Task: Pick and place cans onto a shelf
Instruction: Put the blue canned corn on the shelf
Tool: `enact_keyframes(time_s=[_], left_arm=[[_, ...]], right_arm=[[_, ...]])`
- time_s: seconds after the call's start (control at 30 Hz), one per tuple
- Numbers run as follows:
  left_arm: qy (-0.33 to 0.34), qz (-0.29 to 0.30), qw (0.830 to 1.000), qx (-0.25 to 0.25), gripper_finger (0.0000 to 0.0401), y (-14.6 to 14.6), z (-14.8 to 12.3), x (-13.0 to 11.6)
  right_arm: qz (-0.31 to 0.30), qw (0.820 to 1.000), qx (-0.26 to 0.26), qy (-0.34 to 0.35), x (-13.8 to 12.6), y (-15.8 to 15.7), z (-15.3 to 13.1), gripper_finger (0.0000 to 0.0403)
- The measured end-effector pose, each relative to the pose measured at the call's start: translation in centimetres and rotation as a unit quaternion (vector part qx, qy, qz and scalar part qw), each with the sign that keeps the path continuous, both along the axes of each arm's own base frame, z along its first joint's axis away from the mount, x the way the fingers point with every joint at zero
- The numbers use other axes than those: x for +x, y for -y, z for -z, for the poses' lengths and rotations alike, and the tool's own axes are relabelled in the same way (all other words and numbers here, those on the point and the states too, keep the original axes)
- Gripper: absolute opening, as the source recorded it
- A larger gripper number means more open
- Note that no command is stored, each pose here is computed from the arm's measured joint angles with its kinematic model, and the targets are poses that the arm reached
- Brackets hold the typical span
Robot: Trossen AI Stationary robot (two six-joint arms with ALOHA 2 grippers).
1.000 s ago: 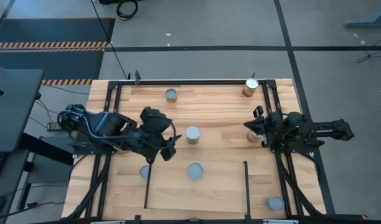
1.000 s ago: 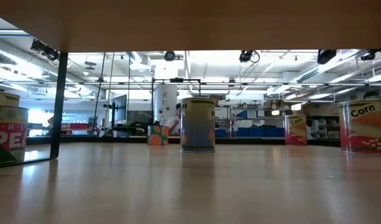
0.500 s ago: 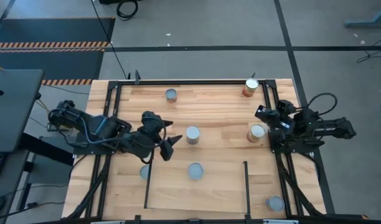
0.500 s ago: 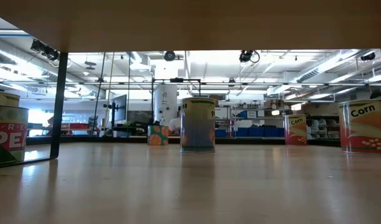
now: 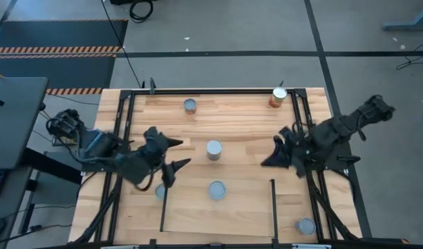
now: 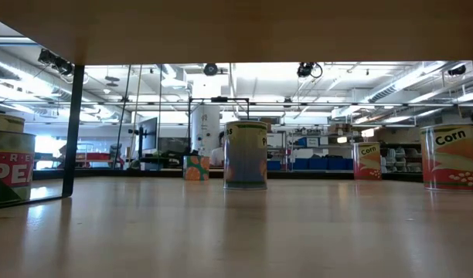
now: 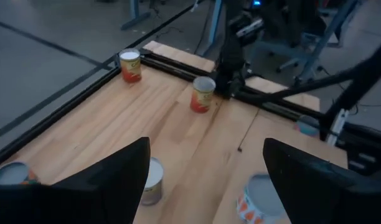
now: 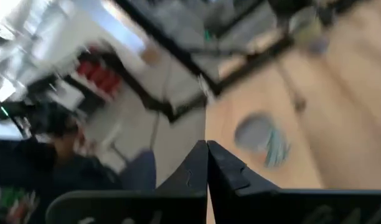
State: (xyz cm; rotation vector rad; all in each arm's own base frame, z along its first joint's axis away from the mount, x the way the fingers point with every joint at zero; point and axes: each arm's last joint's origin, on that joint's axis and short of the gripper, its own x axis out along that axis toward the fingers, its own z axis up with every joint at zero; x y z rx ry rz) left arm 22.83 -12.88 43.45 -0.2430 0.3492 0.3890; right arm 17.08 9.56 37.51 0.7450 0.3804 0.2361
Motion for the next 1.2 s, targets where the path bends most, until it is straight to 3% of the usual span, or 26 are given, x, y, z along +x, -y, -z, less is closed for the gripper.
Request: enact_keyframes(time_s=[0.2, 0.33, 0.47, 0.57, 0.67, 0.77, 0.9, 1.03, 1.2], left_arm=[[0.002, 0.000, 0.999, 0.034, 0.0315, 1.7, 0.1, -2.3], [-0.018, 0.018, 0.998, 0.052, 0.0315, 3.0, 1.0, -2.4], [-0.029, 0.033, 0.997, 0.062, 0.0315, 4.0, 1.6, -2.4], [-0.034, 0.044, 0.996, 0.066, 0.0315, 4.8, 1.9, -2.4], [-0.033, 0.051, 0.996, 0.060, 0.0315, 5.4, 2.1, -2.6], [-0.030, 0.056, 0.997, 0.048, 0.0315, 5.8, 2.2, -2.9], [-0.028, 0.055, 0.997, 0.045, 0.0315, 5.8, 2.1, -2.9], [-0.023, 0.036, 0.998, 0.049, 0.0315, 5.4, 2.1, -2.6], [-0.018, 0.002, 0.999, 0.036, 0.0315, 4.3, 2.1, -1.7]], right_arm=[[-0.011, 0.990, 0.012, -0.140, 0.5, -5.4, -1.5, 0.0006], [-0.002, 0.967, 0.039, -0.253, 0.2, -8.8, 0.3, 0.0012], [-0.027, 0.922, 0.060, -0.382, -0.4, -12.0, 3.1, 0.0014], [-0.073, 0.871, 0.061, -0.482, -1.1, -14.3, 5.2, 0.0014], [-0.110, 0.839, 0.056, -0.530, -1.9, -16.4, 6.5, 0.0011], [-0.120, 0.830, 0.018, -0.544, -2.7, -17.7, 7.9, 0.0007], [-0.151, 0.816, -0.075, -0.553, -3.7, -19.0, 10.2, 0.0020], [-0.178, 0.788, -0.165, -0.566, -4.5, -19.6, 12.3, 0.0072], [-0.190, 0.764, -0.223, -0.574, -5.0, -19.6, 13.5, 0.0168]])
